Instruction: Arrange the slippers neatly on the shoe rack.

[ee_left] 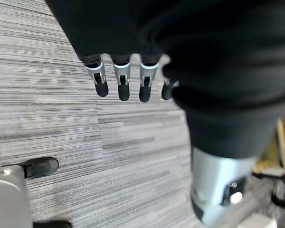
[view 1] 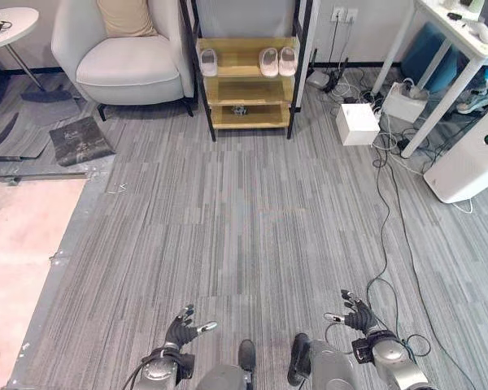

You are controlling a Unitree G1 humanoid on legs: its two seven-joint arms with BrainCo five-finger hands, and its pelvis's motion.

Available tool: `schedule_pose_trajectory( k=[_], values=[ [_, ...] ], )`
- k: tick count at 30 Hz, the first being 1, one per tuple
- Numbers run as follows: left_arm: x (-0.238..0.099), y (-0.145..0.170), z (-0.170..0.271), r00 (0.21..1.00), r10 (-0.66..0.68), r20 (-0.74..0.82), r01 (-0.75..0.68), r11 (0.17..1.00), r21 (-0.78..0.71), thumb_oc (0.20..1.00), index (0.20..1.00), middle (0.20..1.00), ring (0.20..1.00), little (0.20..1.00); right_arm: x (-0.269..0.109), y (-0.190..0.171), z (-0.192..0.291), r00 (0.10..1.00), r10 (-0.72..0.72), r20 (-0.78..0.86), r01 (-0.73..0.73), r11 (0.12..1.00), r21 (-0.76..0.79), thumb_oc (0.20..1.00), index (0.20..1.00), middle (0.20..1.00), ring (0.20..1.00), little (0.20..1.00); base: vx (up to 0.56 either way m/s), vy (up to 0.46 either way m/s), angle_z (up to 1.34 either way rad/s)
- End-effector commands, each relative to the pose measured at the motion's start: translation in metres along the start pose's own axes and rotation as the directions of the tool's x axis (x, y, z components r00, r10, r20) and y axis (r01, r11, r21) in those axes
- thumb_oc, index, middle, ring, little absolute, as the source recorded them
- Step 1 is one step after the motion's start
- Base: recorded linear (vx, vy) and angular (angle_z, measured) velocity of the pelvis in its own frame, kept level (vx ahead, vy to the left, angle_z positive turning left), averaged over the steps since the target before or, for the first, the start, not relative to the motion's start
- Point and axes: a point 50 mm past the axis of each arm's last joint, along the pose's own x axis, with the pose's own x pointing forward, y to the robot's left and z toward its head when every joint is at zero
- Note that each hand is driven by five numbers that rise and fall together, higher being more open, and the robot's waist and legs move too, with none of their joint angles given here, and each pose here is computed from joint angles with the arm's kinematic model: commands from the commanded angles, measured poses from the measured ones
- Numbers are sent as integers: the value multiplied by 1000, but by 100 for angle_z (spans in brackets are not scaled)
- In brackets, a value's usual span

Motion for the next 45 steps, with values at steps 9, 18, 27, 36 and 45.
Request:
schedule_pose_trajectory(
  k=[9,18,27,36,45],
  values=[
    [12,-11,29,995,-29,93,26,999,34,1000,1000,1000,1000,1000,-5,-13,-2,999,-51,16,50,998,31,1000,1000,1000,1000,1000,375,-125,25],
    [16,-15,31,996,-24,85,23,1000,15,1000,1000,1000,1000,1000,-1,-16,11,997,-39,64,36,999,36,1000,1000,1000,1000,1000,227,-117,-12],
    [14,-12,18,1000,-2,28,1,999,35,1000,1000,1000,1000,1000,1,-4,15,997,-4,76,2,1000,20,1000,1000,1000,1000,1000,317,28,-7],
    [11,-3,6,999,37,-11,-37,999,-19,1000,1000,1000,1000,1000,6,19,25,993,69,99,-71,997,11,1000,1000,1000,1000,1000,298,158,-38],
    [16,-11,30,997,-2,74,2,1000,5,1000,1000,1000,1000,1000,4,11,20,996,38,76,-40,999,27,1000,1000,1000,1000,1000,292,103,12]
  ],
)
